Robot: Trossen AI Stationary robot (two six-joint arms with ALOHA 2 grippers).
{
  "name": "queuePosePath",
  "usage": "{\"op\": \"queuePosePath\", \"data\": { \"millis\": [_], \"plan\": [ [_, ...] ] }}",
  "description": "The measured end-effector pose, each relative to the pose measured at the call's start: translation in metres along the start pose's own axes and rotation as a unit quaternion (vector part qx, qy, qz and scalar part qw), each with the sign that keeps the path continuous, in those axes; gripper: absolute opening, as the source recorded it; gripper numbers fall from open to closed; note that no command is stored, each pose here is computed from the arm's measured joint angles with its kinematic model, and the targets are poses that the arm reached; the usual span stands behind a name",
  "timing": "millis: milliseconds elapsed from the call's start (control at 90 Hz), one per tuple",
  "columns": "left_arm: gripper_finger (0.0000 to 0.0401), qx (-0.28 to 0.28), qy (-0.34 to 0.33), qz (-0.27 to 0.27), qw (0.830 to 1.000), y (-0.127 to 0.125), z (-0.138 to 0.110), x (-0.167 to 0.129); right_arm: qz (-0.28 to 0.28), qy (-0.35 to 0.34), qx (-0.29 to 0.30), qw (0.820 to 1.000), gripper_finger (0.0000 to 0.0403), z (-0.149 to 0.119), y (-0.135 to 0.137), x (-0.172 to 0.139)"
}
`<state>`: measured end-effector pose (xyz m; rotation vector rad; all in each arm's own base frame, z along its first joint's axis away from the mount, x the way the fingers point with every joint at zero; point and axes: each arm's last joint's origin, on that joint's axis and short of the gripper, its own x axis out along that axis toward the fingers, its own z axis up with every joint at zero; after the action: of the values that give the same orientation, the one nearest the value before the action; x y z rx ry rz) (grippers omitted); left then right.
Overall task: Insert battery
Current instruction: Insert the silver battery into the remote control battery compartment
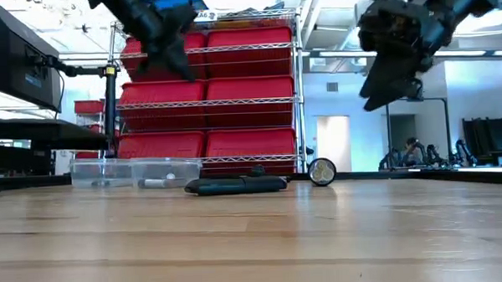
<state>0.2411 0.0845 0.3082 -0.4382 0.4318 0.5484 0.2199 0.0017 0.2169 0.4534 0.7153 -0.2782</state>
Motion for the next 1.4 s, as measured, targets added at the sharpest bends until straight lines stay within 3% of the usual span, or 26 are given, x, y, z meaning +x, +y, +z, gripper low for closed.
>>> {"op": "queuePosePath", "data": {
  "millis": [178,356,522,722,922,1122,1400],
  "plan": [
    [0.0001,0.012,0.009,-0.042,0.999,-0.025,-0.011,0.009,-0.008,0.022,-0.026,0.999,0.0175,-0.008,0.001,0.023],
    [0.0,0.018,0.035,-0.032,0.999,-0.025,-0.016,0.009,0.004,0.063,-0.021,0.998,0.0175,-0.015,0.002,0.034],
    [0.0017,-0.011,0.095,0.039,0.995,-0.001,-0.008,0.001,0.023,0.077,-0.012,0.997,0.0175,-0.016,0.003,0.034],
    [0.0081,-0.047,0.117,0.103,0.987,0.029,0.0,0.0,0.026,0.074,-0.005,0.997,0.0175,-0.015,0.003,0.034],
    [0.0129,-0.049,0.198,0.157,0.966,0.06,-0.009,0.008,0.022,0.076,0.043,0.996,0.0175,-0.015,0.003,0.034],
    [0.0136,-0.041,0.28,0.211,0.936,0.093,-0.024,0.001,0.02,0.076,0.065,0.995,0.0175,-0.015,0.003,0.034],
    [0.0128,-0.054,0.311,0.232,0.92,0.119,-0.061,0.01,0.016,0.073,0.076,0.994,0.0175,-0.014,0.0,0.034]
  ]
}}
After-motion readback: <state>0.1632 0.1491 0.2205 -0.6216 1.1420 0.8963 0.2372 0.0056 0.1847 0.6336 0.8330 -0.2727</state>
